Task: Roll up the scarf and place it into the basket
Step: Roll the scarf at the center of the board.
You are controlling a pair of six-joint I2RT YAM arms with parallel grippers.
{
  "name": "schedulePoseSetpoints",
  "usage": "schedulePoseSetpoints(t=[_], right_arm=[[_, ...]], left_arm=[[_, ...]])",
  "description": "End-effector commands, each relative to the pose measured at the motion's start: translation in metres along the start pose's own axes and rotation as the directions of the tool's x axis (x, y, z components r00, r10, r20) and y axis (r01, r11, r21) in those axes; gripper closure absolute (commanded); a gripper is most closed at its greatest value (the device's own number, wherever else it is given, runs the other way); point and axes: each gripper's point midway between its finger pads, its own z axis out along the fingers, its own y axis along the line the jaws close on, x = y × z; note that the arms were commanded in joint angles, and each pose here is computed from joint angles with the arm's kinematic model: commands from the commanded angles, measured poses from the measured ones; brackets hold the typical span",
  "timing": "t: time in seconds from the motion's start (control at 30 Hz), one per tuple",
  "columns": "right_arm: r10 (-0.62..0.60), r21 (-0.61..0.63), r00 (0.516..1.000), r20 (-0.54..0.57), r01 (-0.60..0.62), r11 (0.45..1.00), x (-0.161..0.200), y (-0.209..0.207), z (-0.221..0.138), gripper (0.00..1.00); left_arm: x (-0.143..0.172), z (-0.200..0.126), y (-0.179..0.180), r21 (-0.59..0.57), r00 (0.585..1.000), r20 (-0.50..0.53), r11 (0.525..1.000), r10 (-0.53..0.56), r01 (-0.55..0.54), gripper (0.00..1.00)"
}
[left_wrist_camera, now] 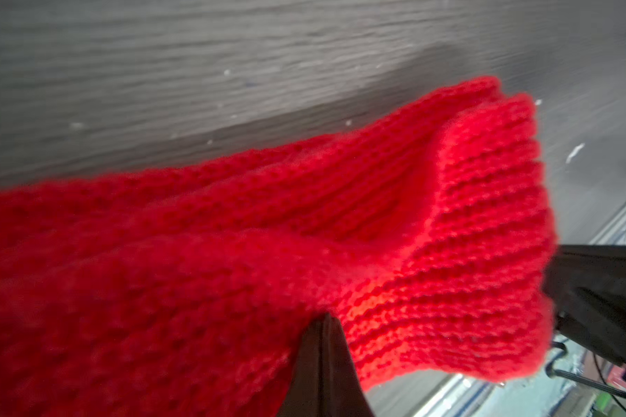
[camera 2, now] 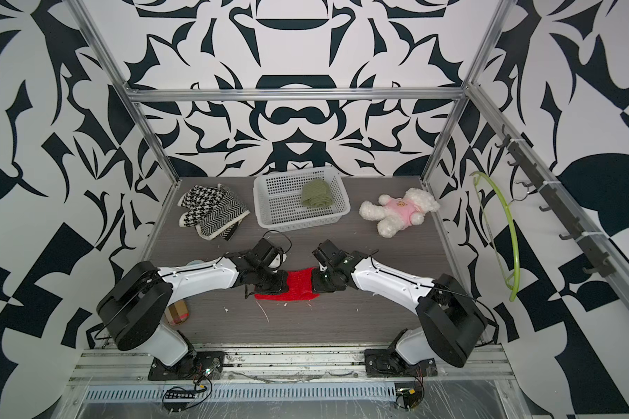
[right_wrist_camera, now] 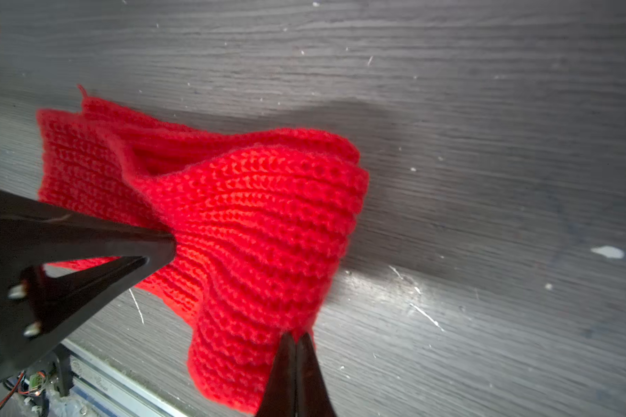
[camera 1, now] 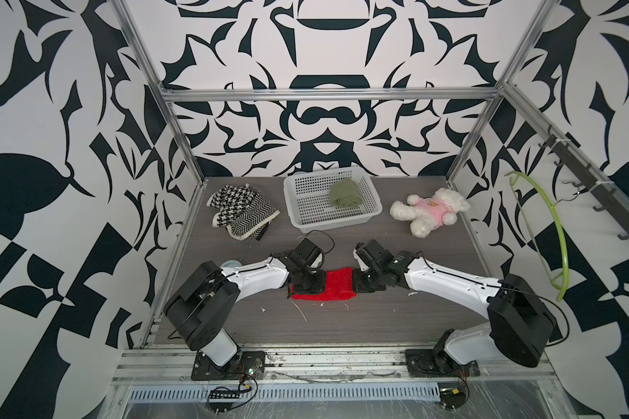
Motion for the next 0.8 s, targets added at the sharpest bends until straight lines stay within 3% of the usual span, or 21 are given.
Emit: schedulePoseSetpoints(t=[0.0,0.23,0.43,0.77], right_arm=[[-0.039,-0.022,0.998,0.049,0.04,0.999,-0.012,0.012,-0.017,1.0],[-0.106,-0.177,0.993,0.059,0.115,0.977,-0.014,0.056,-0.023,1.0],[-0.177,-0.233,0.984,0.024,0.178,0.956,-0.009,0.092,-0.007,1.0],[-0.169,-0.231,0.985,-0.032,0.157,0.96,-0.004,0.091,0.033,1.0]], left_arm=[[0.006,0.007,0.017,-0.05,1.0,-0.016,0.999,-0.018,0.017,1.0],[0.008,0.016,0.01,0.005,0.998,-0.025,0.999,-0.05,0.05,1.0],[0.006,0.013,0.009,0.002,0.999,-0.019,0.999,-0.044,0.044,1.0],[0.005,0.007,0.012,-0.007,0.999,-0.01,0.999,-0.045,0.045,1.0]])
